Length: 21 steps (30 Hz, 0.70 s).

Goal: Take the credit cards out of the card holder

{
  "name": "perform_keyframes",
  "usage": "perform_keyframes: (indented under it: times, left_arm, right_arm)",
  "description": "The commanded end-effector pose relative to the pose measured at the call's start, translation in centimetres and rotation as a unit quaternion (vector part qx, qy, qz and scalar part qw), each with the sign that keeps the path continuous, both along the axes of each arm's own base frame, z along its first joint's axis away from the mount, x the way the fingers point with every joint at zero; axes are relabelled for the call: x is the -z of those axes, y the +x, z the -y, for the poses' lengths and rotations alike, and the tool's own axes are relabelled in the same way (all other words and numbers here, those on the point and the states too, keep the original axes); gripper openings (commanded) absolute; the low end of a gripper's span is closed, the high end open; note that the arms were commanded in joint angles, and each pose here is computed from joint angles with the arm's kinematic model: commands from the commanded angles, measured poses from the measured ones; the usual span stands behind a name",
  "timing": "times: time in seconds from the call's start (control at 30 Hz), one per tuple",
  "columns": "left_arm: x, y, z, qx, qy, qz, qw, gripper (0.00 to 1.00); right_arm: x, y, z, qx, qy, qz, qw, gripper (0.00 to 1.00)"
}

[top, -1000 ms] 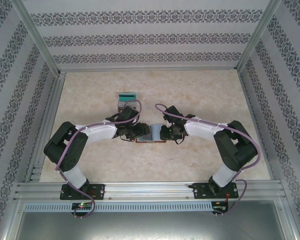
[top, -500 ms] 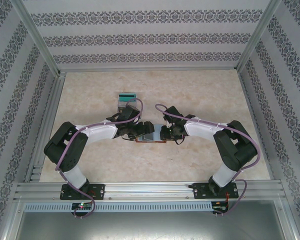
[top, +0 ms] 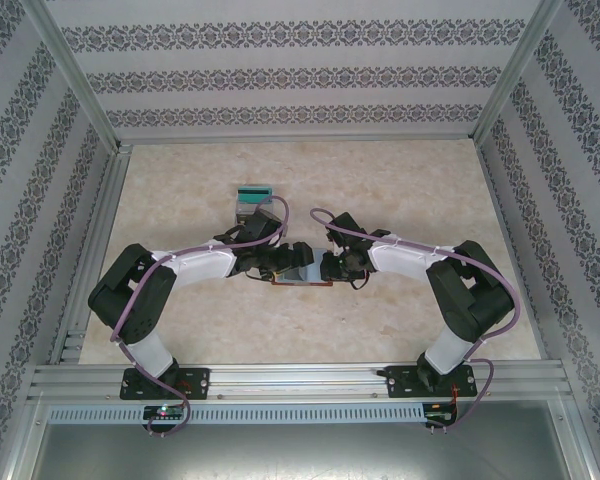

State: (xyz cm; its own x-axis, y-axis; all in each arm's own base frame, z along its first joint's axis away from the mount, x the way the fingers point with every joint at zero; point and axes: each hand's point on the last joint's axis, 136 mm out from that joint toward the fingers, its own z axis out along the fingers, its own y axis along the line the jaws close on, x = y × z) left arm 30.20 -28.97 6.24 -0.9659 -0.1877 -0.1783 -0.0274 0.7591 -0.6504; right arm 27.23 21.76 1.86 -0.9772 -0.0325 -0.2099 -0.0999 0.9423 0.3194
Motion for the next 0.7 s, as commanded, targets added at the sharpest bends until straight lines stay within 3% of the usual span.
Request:
perform_keyframes:
  times: [0.0,0.2,0.47,0.67]
  left_arm:
    - [-2.6,0.5,1.4,0.02,-0.023,0.04,0.999,0.91]
    - [-2.8,0.5,0.9,0.021,-0.007,0.043,0.999,0.91]
    - [-2.6,0.9,-1.6,0.002,0.073,0.051,0.996,0.91]
    - [-2.4,1.1,-0.5,0.012,0.056,0.045,0.997,0.9]
  right_arm:
    - [0.5,-0.1,0.1,0.004,0.001,-0.007,1.0,0.29]
    - [0.2,0.2,0.5,0.01,0.002,-0.002,1.0,0.3]
    - [0.1,0.1,0.4,0.01,0.007,-0.004,1.0,0.3]
    - [0.1,-0.1,0.4,0.01,0.007,-0.004,1.0,0.3]
